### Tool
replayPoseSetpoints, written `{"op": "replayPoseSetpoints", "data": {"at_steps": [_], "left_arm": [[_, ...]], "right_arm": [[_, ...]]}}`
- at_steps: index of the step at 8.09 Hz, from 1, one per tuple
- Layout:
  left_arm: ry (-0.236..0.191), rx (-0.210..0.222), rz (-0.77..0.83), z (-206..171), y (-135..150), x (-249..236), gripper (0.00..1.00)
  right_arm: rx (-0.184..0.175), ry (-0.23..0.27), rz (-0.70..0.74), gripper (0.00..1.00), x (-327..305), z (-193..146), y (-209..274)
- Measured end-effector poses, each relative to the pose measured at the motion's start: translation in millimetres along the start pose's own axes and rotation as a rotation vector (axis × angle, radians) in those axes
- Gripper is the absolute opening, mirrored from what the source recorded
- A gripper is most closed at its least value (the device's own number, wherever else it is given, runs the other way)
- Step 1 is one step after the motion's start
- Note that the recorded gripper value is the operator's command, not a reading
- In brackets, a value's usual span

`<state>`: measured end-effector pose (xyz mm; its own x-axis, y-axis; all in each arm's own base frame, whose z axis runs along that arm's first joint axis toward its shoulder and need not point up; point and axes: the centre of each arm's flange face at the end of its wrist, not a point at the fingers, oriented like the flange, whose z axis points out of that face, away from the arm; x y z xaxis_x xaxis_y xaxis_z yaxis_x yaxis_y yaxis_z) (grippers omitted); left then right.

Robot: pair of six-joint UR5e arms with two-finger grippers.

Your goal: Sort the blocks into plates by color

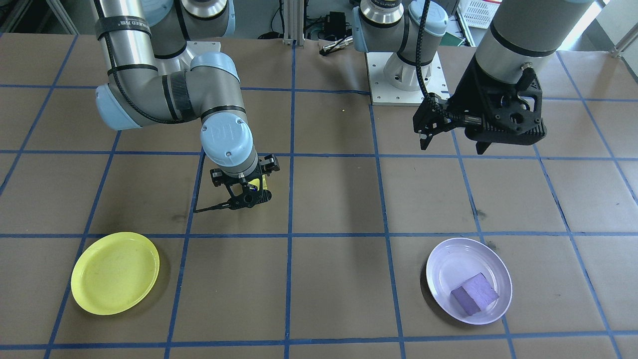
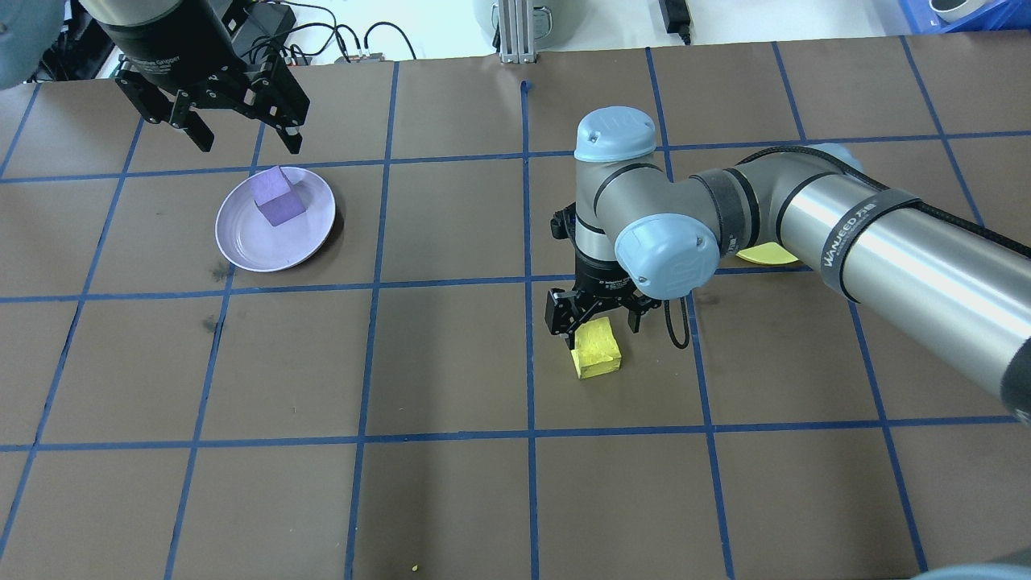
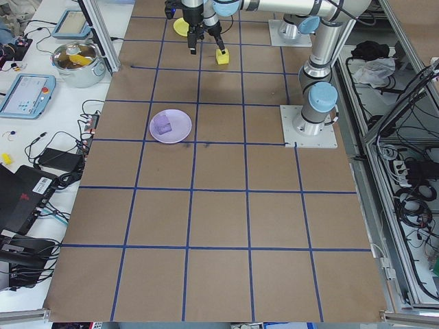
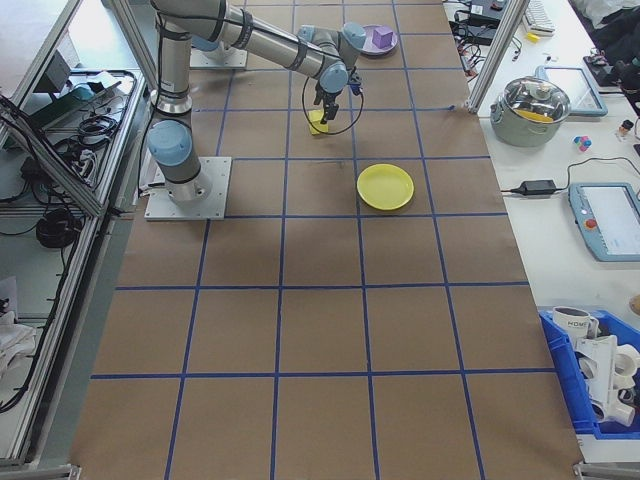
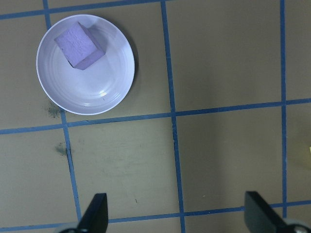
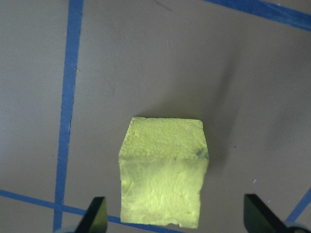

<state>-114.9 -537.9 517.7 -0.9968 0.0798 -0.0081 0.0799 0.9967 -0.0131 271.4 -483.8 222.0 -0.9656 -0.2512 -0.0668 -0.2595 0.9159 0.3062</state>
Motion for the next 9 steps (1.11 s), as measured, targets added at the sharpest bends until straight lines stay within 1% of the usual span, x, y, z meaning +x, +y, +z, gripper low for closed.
{"op": "replayPoseSetpoints", "data": {"at_steps": [3,5,6,7,8,9], "left_arm": [[0.001,0.043,0.0,-23.4,17.6,2.4,1.0],[0.021,0.063,-0.005,-32.0,23.9,2.4,1.0],[0.021,0.07,-0.006,-35.1,26.0,1.9,1.0],[0.02,0.079,-0.007,-37.0,26.3,1.2,1.0],[0.02,0.103,-0.008,-41.6,24.8,0.0,1.0],[0.02,0.127,-0.007,-44.9,23.9,0.0,1.0]], "right_arm": [[-0.024,-0.009,0.002,1.0,0.0,12.1,-2.8],[-0.05,-0.01,0.004,1.0,0.9,26.0,-4.6],[-0.058,-0.011,0.005,1.0,1.3,33.1,-5.9],[-0.062,-0.011,0.005,0.75,1.5,37.6,-6.5],[-0.059,-0.01,0.004,0.25,1.3,39.3,-7.3],[-0.031,-0.007,0.002,0.0,1.3,36.9,-10.2]]}}
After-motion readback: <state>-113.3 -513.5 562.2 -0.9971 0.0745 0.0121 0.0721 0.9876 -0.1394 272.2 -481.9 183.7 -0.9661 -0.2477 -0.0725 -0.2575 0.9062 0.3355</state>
